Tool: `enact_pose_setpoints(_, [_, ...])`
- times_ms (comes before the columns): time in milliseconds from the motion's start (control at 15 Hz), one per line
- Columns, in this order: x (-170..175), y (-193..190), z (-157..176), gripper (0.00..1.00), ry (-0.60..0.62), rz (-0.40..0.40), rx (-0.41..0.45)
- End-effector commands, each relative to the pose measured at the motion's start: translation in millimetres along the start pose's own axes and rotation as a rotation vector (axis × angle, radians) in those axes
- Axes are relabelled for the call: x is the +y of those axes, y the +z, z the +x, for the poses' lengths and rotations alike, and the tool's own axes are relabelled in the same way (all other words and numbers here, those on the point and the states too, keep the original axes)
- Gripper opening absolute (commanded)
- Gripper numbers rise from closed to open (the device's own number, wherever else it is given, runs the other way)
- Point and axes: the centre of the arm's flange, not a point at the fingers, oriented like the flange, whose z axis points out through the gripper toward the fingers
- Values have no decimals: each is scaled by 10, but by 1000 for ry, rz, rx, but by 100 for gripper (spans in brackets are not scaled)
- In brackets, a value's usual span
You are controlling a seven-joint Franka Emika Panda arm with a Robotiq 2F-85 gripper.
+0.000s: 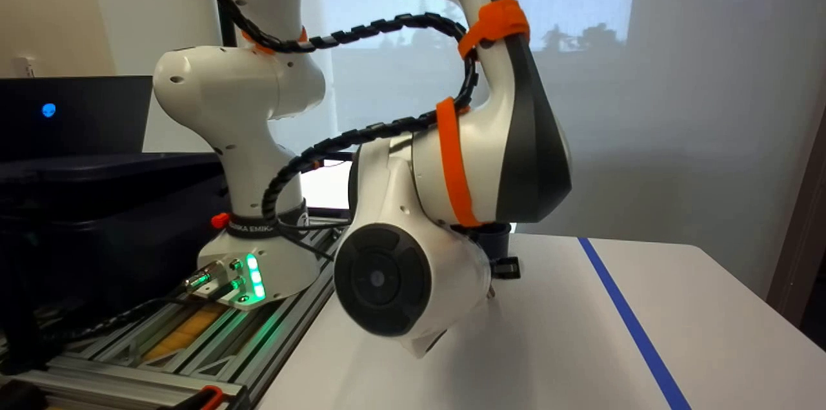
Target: Remove the marker from the cup and put it on the table
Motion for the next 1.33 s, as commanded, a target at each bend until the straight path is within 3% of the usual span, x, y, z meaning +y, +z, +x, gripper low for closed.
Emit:
enact_pose_setpoints(0, [-82,137,318,5,24,-22,-12])
enact_pose_setpoints(333, [-73,191,506,5,62,-53,2])
enact_pose_setpoints(600, [-129,195,442,5,75,-83,34])
enact_pose_setpoints(667, [-148,194,404,45,94,-88,59])
enact_pose_setpoints(800, [-176,198,275,51,109,-108,102])
enact_pose_setpoints(1200, [-311,248,-371,98,100,-168,241])
enact_pose_setpoints(1267, [-324,257,-490,100,93,-181,271])
